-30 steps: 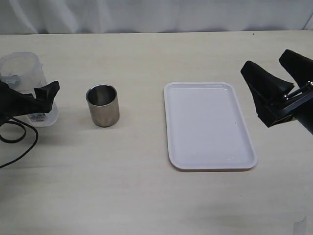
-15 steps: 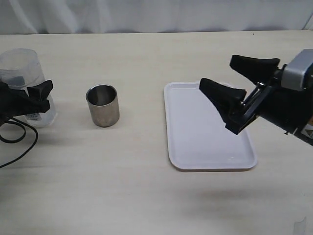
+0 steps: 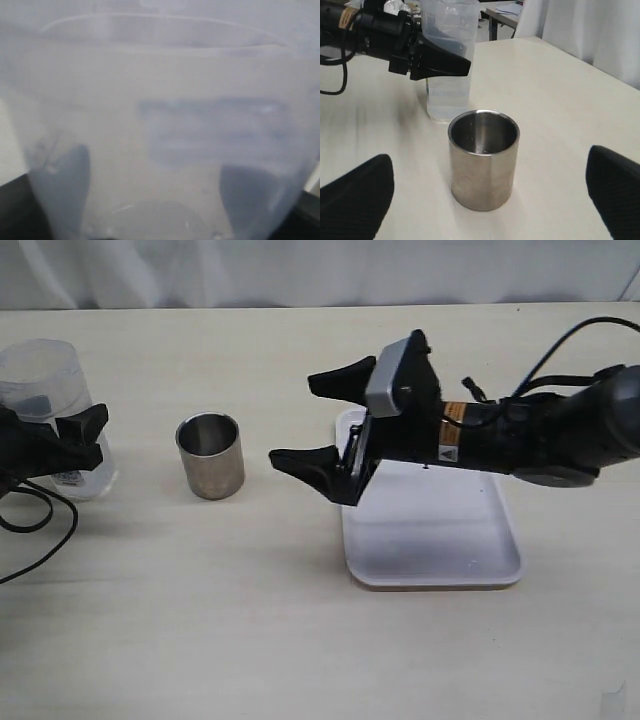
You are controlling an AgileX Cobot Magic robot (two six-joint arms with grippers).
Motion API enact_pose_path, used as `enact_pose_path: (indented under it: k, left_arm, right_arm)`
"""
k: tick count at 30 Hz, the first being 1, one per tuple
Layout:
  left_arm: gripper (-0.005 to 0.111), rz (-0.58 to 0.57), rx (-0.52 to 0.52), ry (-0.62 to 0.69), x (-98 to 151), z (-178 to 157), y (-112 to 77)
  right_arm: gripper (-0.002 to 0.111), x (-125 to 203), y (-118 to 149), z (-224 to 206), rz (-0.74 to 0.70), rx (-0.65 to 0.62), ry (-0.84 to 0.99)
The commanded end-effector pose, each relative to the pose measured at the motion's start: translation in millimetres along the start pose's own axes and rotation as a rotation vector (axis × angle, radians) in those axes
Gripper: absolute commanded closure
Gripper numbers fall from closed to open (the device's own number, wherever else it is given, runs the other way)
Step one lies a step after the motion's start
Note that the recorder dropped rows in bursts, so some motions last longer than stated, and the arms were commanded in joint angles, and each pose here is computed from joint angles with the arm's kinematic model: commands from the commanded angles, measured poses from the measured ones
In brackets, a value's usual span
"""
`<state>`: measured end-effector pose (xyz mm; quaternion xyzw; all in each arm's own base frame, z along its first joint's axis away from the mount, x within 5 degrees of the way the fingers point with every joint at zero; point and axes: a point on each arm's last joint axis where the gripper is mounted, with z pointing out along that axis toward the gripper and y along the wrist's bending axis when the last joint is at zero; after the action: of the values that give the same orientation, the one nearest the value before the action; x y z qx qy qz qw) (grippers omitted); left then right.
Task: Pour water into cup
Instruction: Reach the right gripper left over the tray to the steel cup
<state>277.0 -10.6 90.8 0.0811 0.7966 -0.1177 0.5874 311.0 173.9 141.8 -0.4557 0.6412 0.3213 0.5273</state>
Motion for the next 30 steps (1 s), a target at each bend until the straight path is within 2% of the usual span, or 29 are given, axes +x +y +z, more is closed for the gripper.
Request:
enact_pose_path:
  k: [1,4,7,9,24,30]
  left_arm:
    - [0.107,-0.002,0.013,-0.015,-1,1,-2.4]
    - [0.107,-0.002,0.013,-0.015,-1,1,-2.4]
    - [0.107,0.004,0.030,-0.013,-1,1,-3.9]
    - [0.107,0.004,0.030,-0.013,-1,1,-3.9]
    - [0.107,0.004,0.030,-0.013,-1,1,-3.9]
    - [0.107,0.004,0.030,-0.013,-1,1,-3.9]
  right_arm:
    - [0.011,1,-9,28,-0.041,-0.026,0.008]
    - [0.009,7,-12,30,-0.024,-0.015,0.058]
    - [-0.001,18,-19,30,0.030,0.064,0.146]
    - [-0.001,20,-18,32,-0.008,0.038,0.113]
    - [-0.001,42,-19,84,-0.015,-0.071,0.048]
    - [-0.001,49,-19,106,0.043,-0.153,0.036]
